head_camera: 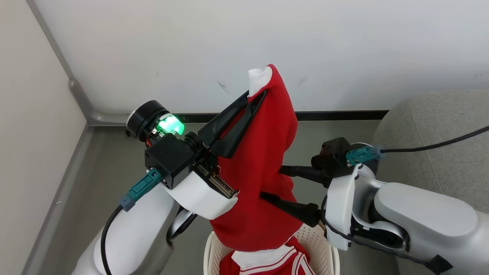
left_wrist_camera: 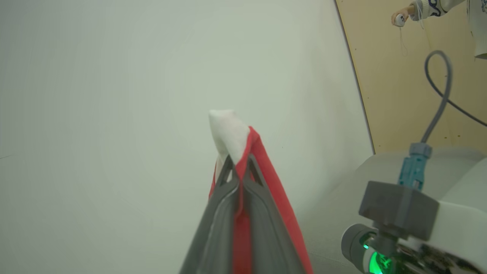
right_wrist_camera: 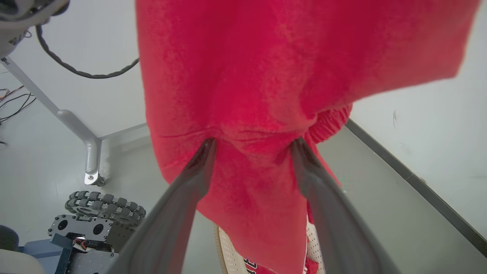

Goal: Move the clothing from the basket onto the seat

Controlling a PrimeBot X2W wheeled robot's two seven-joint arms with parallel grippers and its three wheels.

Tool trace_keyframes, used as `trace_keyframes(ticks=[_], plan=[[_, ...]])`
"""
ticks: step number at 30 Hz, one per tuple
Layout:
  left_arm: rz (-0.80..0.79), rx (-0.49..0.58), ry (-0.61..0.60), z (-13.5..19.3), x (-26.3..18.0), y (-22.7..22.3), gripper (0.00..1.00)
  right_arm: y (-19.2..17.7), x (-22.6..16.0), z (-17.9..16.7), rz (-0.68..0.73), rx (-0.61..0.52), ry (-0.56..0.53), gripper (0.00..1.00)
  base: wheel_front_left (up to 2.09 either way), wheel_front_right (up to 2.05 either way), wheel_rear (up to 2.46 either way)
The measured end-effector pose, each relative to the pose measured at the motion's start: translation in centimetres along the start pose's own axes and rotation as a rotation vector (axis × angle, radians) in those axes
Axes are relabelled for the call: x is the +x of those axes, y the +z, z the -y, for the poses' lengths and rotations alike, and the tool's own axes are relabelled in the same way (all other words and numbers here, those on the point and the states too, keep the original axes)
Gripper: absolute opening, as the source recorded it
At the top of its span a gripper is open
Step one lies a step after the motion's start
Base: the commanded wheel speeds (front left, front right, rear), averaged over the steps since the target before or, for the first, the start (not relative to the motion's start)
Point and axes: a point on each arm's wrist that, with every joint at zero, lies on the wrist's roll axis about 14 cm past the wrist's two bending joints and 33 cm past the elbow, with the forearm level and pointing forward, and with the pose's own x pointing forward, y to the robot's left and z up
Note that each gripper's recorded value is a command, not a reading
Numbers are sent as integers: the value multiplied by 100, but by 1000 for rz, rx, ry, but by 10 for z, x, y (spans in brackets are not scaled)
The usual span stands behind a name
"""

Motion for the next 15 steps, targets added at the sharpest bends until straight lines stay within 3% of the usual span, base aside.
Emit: trace_keyframes(ticks=[14,15], plan=[[-2,-18,2,0,3,-5,0,7,18,10,34,-11,-3,100,0,0,0],[-2,-20,3,-1,3,-6,0,13,22,9,49,-36,8,57,0,0,0]])
